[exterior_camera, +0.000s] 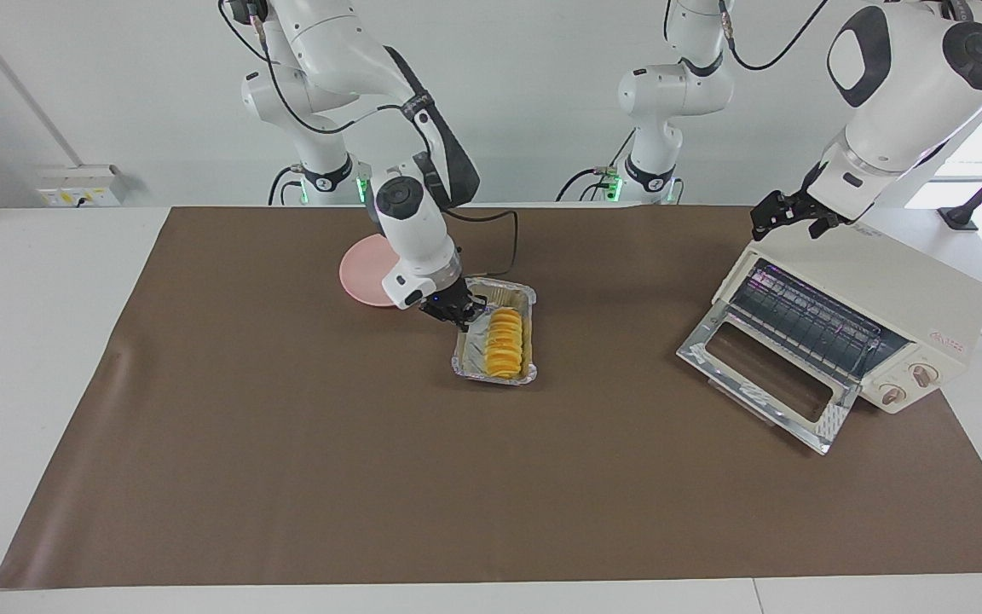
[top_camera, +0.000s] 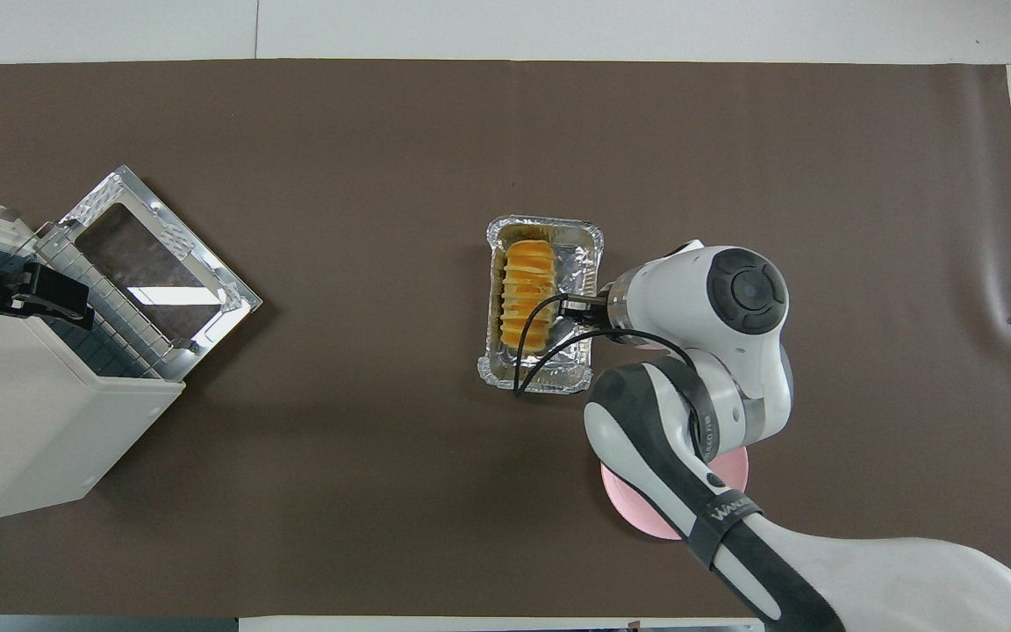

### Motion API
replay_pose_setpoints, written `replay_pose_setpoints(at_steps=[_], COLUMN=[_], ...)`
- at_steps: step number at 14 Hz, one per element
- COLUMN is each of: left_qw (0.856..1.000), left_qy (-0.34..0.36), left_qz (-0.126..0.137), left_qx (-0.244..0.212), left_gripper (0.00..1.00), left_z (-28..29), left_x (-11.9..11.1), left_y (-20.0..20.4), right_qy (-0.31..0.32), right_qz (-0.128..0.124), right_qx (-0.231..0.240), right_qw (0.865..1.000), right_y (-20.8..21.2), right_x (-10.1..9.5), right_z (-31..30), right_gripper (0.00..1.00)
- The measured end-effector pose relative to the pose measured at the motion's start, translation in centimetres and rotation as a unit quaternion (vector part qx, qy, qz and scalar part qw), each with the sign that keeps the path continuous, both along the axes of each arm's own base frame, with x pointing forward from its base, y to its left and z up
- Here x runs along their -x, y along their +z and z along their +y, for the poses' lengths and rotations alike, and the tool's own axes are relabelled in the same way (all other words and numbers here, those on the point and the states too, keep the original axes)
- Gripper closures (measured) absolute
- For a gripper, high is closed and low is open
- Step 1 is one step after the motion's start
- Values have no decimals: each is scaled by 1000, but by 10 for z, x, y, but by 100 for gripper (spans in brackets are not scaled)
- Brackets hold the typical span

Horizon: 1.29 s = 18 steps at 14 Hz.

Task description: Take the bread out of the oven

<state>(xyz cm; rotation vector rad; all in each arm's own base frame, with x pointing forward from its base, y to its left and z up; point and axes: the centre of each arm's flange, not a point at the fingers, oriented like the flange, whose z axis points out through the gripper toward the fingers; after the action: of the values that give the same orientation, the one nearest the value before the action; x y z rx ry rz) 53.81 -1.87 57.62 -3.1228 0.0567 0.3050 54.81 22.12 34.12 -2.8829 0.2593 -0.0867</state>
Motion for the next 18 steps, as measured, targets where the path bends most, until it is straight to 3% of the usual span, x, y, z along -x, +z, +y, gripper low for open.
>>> replay_pose_setpoints(at_steps=[2,4,7,13,15,18], left_qw=[1000,1000,1000,1000,1000,1000], left_qy=[1,2,3,3,3,3], left_qz=[-1,-1,-2,-2,-2,-2], left_qx=[0,0,0,0,0,0], left_gripper=[0,0,0,0,0,0], left_z=[1,3,3,3,3,3], left_x=[0,0,0,0,0,0], left_y=[0,1,1,1,1,1], right_qy=[12,23,56,72,72,78], right_qz=[-8,-2,21,32,28,7], right_qx=[6,11,-3,-5,-5,-5], right_qw=[1000,1000,998,997,997,997], right_y=[4,0,-14,-26,-23,6], right_x=[-22,-30,-27,-20,-22,-32], right_z=[-62,-109,-142,-156,-156,-151], right_gripper=[98,98,98,98,86,51])
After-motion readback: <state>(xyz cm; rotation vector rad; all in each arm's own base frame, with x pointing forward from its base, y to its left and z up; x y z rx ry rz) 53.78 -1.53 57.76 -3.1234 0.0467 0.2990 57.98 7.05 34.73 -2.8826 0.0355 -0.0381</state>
